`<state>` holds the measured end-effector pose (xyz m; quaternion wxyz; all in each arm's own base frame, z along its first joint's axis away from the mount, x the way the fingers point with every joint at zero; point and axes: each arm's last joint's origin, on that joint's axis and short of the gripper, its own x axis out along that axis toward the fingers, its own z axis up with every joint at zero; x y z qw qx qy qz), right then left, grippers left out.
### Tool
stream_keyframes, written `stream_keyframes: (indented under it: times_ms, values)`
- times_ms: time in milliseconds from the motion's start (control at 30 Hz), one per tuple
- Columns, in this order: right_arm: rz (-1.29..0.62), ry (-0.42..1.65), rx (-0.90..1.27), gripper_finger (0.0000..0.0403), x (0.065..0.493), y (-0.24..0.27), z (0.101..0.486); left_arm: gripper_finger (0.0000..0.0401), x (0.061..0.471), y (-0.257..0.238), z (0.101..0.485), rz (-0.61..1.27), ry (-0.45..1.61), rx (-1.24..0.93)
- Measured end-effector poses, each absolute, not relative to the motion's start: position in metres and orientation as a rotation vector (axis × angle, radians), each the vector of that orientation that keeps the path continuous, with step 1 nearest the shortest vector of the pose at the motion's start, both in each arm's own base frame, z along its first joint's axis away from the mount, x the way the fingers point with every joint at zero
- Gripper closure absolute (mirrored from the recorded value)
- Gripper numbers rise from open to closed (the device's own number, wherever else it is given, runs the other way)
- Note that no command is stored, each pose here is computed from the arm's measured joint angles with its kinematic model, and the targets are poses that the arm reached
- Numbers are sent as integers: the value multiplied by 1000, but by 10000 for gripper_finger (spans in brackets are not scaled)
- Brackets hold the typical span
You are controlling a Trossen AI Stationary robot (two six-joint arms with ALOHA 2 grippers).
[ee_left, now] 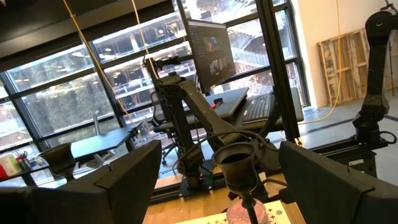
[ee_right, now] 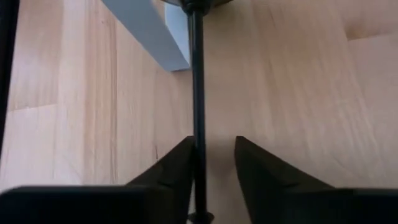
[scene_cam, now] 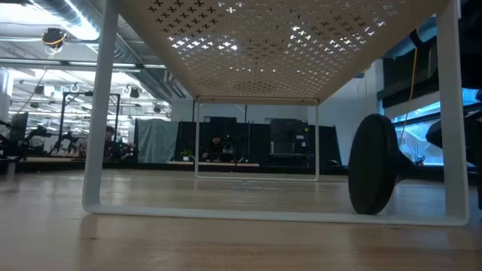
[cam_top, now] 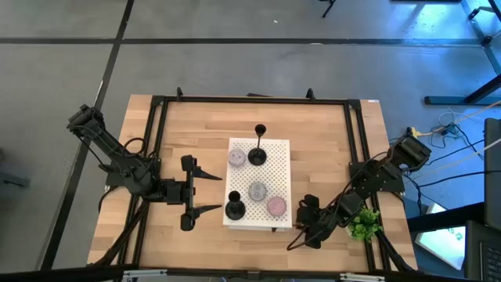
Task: Pick & Place candle stick holders
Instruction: Put the candle holder on the shelf
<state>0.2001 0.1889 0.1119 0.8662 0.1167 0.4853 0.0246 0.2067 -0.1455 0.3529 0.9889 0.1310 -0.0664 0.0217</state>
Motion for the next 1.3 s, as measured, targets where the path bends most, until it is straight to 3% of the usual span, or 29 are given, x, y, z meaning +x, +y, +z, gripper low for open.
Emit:
stream_keyframes:
  times_ms: [300, 900, 1300]
  values:
    - [96, 1115, 391, 388, 202, 188, 112, 79, 207, -145, 353, 43, -133, 263]
    - [-72, 998, 436, 389, 214, 171, 119, 79, 207, -145, 353, 42, -134, 263]
    - [-178, 1026, 500, 389, 213, 163, 118, 79, 207, -146, 353, 40, -134, 263]
